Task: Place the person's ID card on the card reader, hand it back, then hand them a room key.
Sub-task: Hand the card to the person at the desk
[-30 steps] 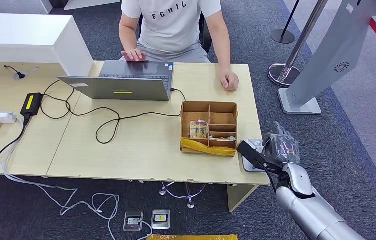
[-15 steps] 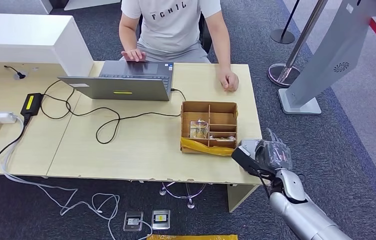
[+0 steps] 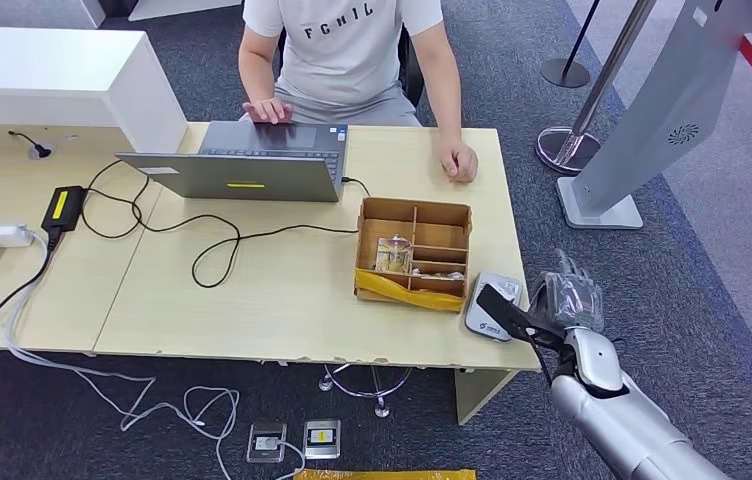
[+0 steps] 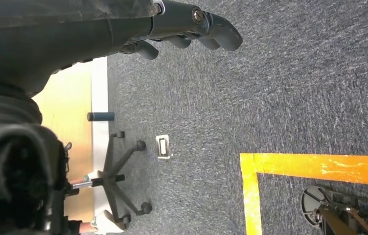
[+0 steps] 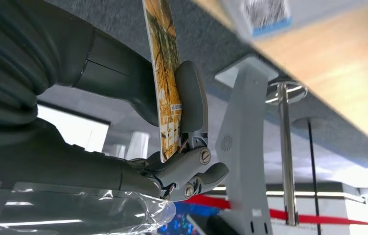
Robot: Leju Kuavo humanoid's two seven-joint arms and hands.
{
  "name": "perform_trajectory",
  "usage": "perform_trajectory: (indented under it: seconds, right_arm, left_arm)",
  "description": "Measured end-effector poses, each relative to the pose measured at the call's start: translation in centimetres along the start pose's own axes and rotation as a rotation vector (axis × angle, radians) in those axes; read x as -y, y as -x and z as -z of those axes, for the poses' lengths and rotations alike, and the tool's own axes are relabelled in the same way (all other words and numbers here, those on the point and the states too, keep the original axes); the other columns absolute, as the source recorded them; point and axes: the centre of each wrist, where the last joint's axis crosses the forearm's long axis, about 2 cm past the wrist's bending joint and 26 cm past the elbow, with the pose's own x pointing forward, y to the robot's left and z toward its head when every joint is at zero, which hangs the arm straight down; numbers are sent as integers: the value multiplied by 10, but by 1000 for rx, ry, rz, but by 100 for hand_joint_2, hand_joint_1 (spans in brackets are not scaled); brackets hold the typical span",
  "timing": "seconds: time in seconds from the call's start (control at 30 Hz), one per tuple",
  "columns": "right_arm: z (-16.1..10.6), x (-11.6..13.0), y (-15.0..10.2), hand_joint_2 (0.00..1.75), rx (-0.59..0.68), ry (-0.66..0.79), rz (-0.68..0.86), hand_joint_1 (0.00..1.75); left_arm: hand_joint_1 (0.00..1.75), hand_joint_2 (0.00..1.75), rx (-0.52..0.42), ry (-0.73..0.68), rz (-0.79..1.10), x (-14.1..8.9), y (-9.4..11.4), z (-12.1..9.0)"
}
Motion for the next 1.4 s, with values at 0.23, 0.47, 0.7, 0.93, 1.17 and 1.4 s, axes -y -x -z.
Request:
perform_trajectory:
  seconds: [0.23,0.47,0.7,0.93,1.17,1.4]
  right_arm:
    - [18,67,9,175,-30,117,-119,175]
    - [22,121,7,175,-10,238,-150,175]
    - [21,144,-6,175,46,295,-110,175]
    - [20,146,-48,175,175,314,-1,175]
    - [17,133,-87,175,281,301,64,175]
    - [22,114,-108,175,315,278,101,175]
  left_arm:
    - [0,0,-5,6,1,-3,1,1]
    - [0,0,-20,-4,1,-6,2,1]
    - [0,0,-25,6,1,-6,2,1]
    - [0,0,-21,13,1,-6,0,1]
    - [0,0,-10,14,-2,-6,0,1]
    - [0,0,-1,13,-8,-6,0,1]
